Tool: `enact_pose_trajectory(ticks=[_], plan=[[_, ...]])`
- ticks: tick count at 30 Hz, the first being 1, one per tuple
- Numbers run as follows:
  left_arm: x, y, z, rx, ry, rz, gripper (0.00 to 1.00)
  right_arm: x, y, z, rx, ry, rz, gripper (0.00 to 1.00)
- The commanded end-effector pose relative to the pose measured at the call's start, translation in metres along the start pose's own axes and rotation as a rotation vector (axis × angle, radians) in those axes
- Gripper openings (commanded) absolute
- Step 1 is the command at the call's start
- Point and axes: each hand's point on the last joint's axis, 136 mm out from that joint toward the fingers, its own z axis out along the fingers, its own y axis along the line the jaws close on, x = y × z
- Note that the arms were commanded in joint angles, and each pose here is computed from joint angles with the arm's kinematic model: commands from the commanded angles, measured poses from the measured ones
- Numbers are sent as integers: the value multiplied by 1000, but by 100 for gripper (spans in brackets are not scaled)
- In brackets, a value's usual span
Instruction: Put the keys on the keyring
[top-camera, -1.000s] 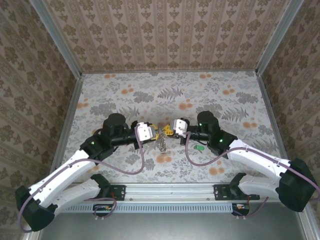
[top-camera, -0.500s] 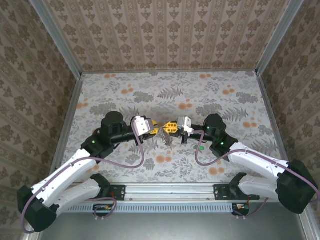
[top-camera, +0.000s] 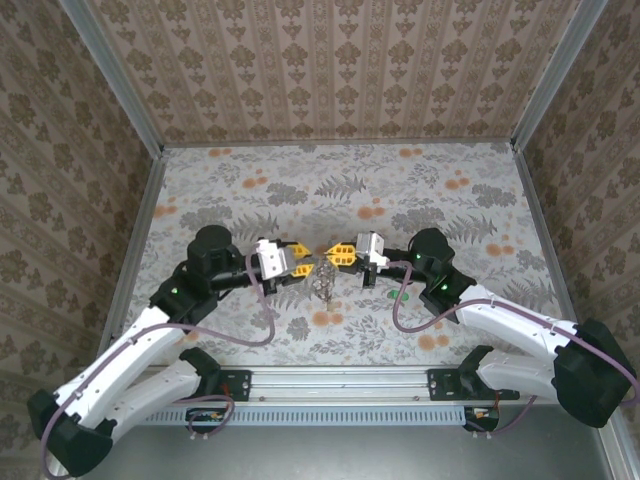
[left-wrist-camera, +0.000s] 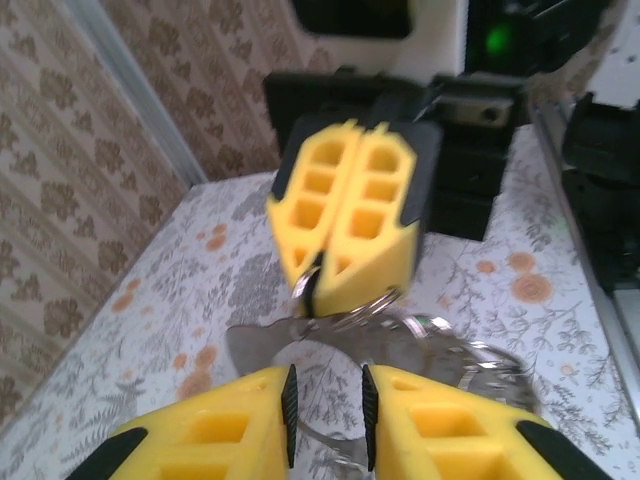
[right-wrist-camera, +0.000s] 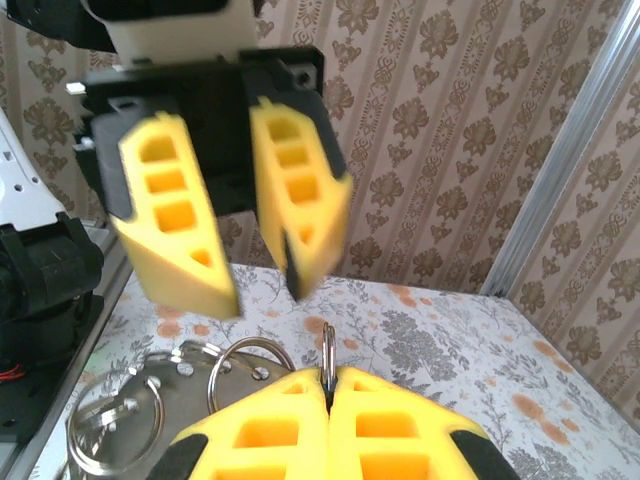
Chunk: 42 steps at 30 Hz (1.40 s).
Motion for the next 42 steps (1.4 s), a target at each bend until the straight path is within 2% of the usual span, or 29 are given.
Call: enact_pose_trajectory(ticks=[1,9,27,33,34,36,41,42], plan=[[-11,-11,-7,51,-33,40,27,-19,2,2,-26,-52,-47,0],[-9,23,3,-92,-21,-39,28,-29,4,6,-57,-92,-45,0],[-5,9,20,43,-40,-73,23,-35,6,8,-65,-112,-35,0],[-3,2,26,90,-30,-64,19,-31,10,7,-76,-98,-40,0],[-3,2,26,89,-30,-62,15,-30,11,8,-81,-88,-47,0],[-6,2,25,88,-36,-52,1,-24,13,8,-87,-65,-53,0],[-10,5,21,64,-41,-34,0,0,19,4,-102,53,-89,1],[-9,4,20,62,-36,-30,0,5,20,3,-106,86,-98,9]])
